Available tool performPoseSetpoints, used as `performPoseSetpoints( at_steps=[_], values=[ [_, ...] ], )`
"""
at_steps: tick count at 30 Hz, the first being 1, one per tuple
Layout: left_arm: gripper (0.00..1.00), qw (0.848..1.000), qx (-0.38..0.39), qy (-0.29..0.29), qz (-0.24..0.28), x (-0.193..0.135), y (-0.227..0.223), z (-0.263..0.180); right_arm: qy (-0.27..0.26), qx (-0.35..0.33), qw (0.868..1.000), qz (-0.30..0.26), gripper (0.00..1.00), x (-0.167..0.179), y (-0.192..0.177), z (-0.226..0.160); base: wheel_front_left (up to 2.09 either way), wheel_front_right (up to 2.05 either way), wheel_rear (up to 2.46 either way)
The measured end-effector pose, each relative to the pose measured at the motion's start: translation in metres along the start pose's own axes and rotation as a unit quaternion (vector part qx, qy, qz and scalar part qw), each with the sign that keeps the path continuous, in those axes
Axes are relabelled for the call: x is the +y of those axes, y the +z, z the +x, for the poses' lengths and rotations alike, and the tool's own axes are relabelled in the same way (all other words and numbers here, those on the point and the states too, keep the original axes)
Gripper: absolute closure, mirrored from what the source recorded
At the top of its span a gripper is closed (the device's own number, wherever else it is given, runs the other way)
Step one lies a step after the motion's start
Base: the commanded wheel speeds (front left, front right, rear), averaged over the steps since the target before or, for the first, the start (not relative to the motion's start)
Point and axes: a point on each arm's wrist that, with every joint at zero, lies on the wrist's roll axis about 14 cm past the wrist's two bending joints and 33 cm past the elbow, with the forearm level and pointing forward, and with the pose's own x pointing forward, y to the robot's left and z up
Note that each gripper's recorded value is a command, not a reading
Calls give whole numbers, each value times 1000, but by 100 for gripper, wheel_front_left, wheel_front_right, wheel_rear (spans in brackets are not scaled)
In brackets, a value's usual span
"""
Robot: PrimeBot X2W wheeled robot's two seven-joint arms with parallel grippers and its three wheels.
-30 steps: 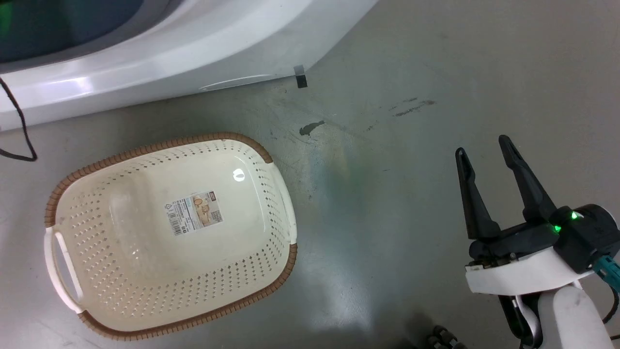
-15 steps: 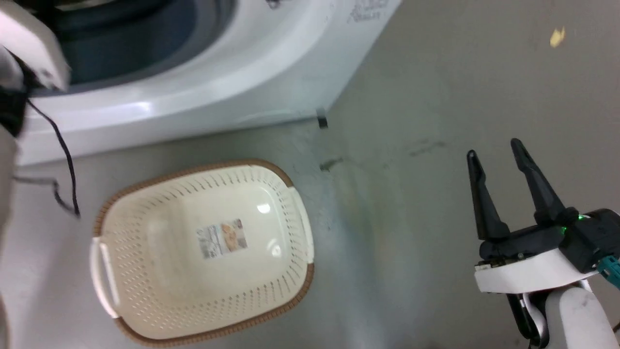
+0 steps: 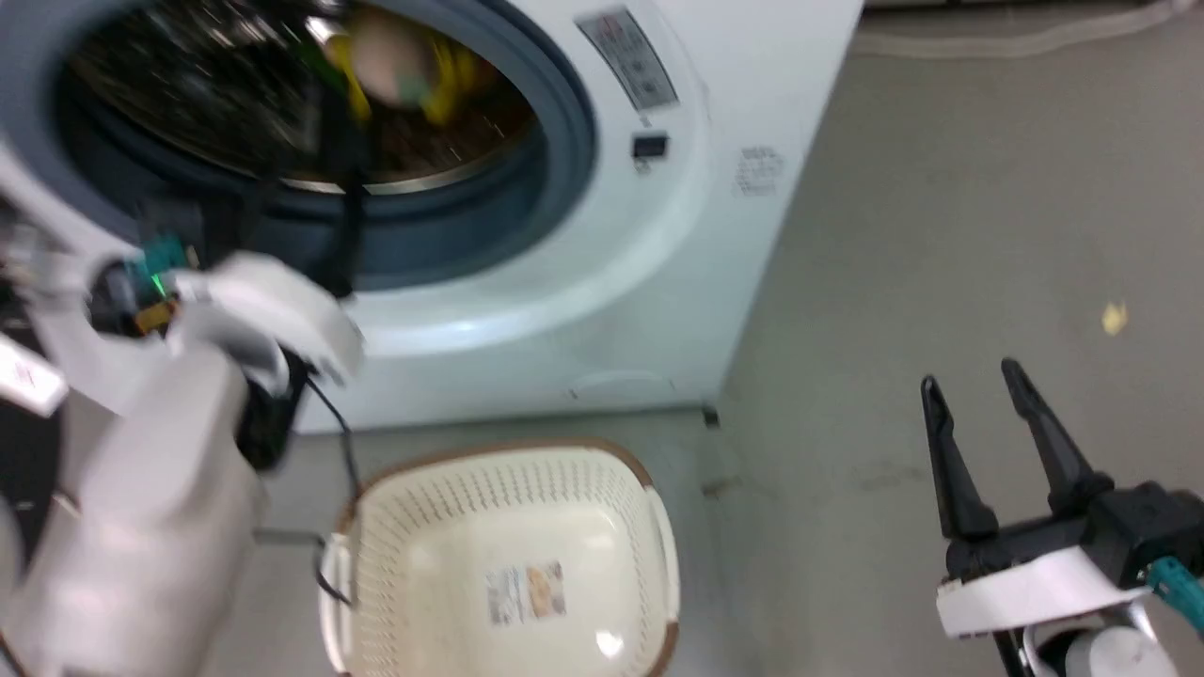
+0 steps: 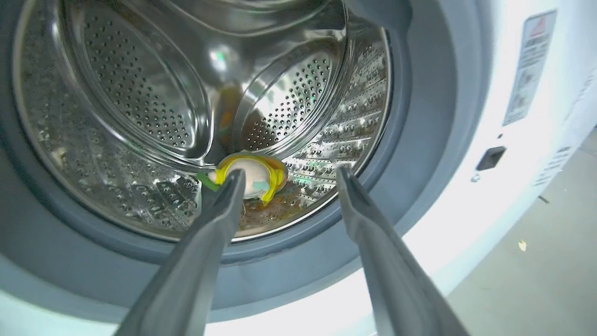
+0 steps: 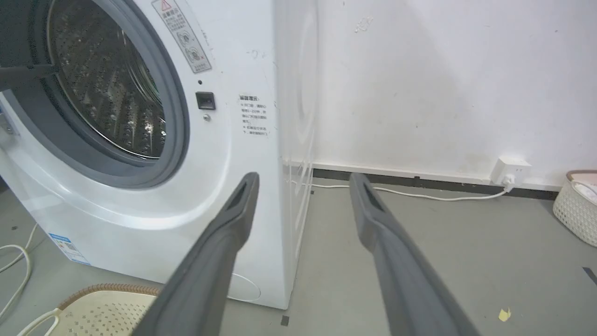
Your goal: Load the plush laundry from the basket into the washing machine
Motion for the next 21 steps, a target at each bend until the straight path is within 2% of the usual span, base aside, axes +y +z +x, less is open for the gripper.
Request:
performPoseSetpoints(
  at_steps=[4,6,7,9,16,21],
  values=[
    [0,998,-51,19,-26,-9,23,-54,19,-24,1000,4,0,14,19,-10,0,0,0],
    [0,997,-55,42,-42,-9,18,-85,27,-31,999,6,0,20,25,-15,0,0,0],
    [0,995,-48,72,-50,-10,4,-130,43,-40,998,11,0,32,33,-22,0,0,0],
    [0,994,-47,87,-55,-14,-2,-154,54,-44,997,14,0,39,37,-26,0,0,0],
    [0,985,-55,161,-40,-9,-9,-218,84,-48,995,25,0,60,41,-38,0,0,0],
    [0,982,-41,177,-51,-15,-24,-239,90,-34,995,30,0,64,33,-44,0,0,0]
  ],
)
